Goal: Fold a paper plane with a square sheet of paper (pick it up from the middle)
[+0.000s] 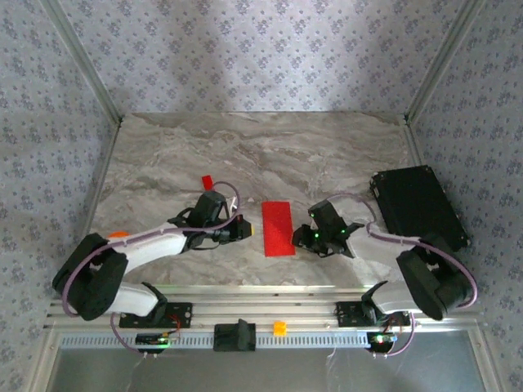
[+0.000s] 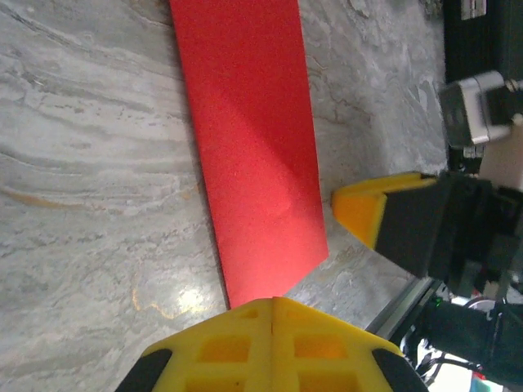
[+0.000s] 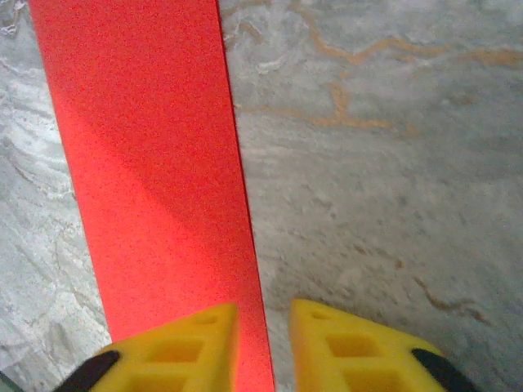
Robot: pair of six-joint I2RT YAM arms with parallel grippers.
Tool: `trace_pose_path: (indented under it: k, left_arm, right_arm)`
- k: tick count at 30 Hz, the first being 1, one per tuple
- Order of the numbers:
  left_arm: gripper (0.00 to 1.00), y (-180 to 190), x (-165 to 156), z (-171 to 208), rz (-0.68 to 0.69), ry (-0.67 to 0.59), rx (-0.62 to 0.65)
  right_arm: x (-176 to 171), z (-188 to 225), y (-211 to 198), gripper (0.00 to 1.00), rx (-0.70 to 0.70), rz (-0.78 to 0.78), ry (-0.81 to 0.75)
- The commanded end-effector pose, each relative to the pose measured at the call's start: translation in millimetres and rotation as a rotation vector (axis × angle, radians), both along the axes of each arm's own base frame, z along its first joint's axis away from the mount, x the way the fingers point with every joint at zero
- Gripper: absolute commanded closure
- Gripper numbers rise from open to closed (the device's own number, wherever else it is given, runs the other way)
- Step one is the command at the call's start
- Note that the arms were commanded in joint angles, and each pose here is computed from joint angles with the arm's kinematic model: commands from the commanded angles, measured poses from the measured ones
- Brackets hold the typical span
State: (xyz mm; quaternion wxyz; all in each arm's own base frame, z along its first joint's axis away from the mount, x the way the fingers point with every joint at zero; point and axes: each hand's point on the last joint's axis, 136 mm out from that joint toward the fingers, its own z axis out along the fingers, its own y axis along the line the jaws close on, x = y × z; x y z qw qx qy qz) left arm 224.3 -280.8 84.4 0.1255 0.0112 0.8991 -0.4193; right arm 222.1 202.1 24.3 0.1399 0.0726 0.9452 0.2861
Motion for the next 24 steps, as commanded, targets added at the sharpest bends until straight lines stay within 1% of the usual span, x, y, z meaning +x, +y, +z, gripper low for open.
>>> trace_pose_path:
  k: [1,5,8,11,20,24]
  left_arm:
    - [1.0,-21,19,21,-0.005,0.013,-0.099]
    - [0.98,-30,43,25,0.008,0.02,-0.105]
    - [0.98,-38,60,25,0.004,0.041,-0.114]
    - [0.97,-43,75,21,0.007,0.065,-0.109]
    - [0.97,-48,98,-5,0.023,0.126,-0.051]
    - [0.97,-56,103,-8,0.006,0.14,-0.059]
  right_arm:
    - [-12,-10,-20,0.68,-0.03,-0.048,0.051]
    - [-4,-12,-36,0.63,-0.021,-0.107,0.071]
    - [7,-2,-33,0.63,0.04,-0.108,0.067]
    - [12,5,-31,0.62,0.048,-0.097,0.055]
    - [7,4,-18,0.59,0.129,-0.112,0.094]
    - [1,2,-7,0.59,0.134,-0.074,0.112]
